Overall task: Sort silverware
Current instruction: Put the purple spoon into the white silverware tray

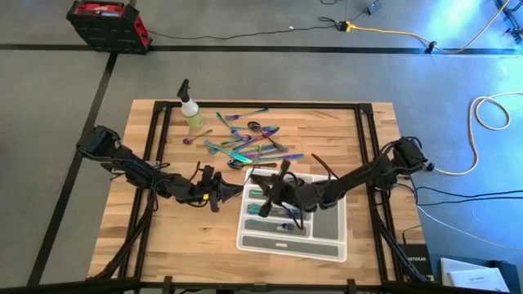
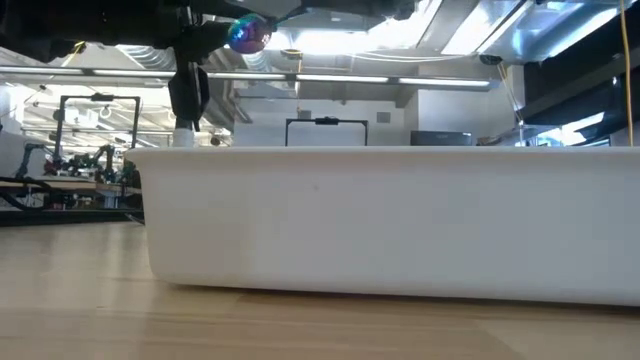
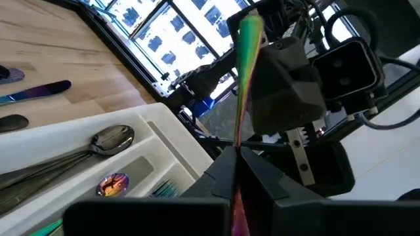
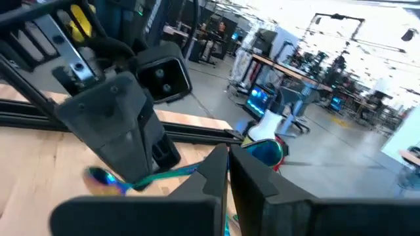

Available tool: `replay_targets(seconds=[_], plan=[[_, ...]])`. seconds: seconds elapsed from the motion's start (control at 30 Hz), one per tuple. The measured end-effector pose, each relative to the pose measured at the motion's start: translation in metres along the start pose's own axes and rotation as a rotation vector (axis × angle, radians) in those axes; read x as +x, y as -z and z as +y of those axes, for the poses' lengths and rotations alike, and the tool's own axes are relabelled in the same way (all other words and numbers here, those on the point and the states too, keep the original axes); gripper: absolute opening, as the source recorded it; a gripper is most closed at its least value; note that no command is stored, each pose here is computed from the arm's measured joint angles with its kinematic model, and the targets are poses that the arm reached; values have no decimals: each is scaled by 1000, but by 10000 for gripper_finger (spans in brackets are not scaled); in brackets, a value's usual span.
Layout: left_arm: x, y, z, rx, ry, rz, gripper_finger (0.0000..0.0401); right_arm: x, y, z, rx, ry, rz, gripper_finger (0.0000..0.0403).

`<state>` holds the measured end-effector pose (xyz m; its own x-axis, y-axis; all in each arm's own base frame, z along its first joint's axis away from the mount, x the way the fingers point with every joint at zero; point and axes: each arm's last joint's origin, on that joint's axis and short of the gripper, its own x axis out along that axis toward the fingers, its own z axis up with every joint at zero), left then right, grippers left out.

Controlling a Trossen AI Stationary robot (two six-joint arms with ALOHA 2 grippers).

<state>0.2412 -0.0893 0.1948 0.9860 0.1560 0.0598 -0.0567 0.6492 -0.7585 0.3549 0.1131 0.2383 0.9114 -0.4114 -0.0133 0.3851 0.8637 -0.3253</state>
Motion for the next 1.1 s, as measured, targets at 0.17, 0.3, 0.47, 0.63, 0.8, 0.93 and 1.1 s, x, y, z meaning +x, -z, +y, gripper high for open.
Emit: replay_targets(seconds=[0.17,0.3,0.47,0.63,0.8,0.93,1.1], plan=[[0,1,0,11,0,3,0,8,2,-7,35,-38,-9,0],[0,1,0,12,0,3,0,14,4,-12,71,-67,-16,0],[0,1,0,12,0,1,0,16,5,-14,78,-70,-16,0],[0,0,0,14,-5,-5,0,19,7,-16,117,-94,-6,0],[0,0,0,13,-8,-10,0,19,8,-15,135,-113,3,0],[0,0,0,18,-16,-19,0,19,8,-14,137,-147,-4,0],[0,-1,0,30,-27,-30,0,18,8,-14,137,-149,-6,0]])
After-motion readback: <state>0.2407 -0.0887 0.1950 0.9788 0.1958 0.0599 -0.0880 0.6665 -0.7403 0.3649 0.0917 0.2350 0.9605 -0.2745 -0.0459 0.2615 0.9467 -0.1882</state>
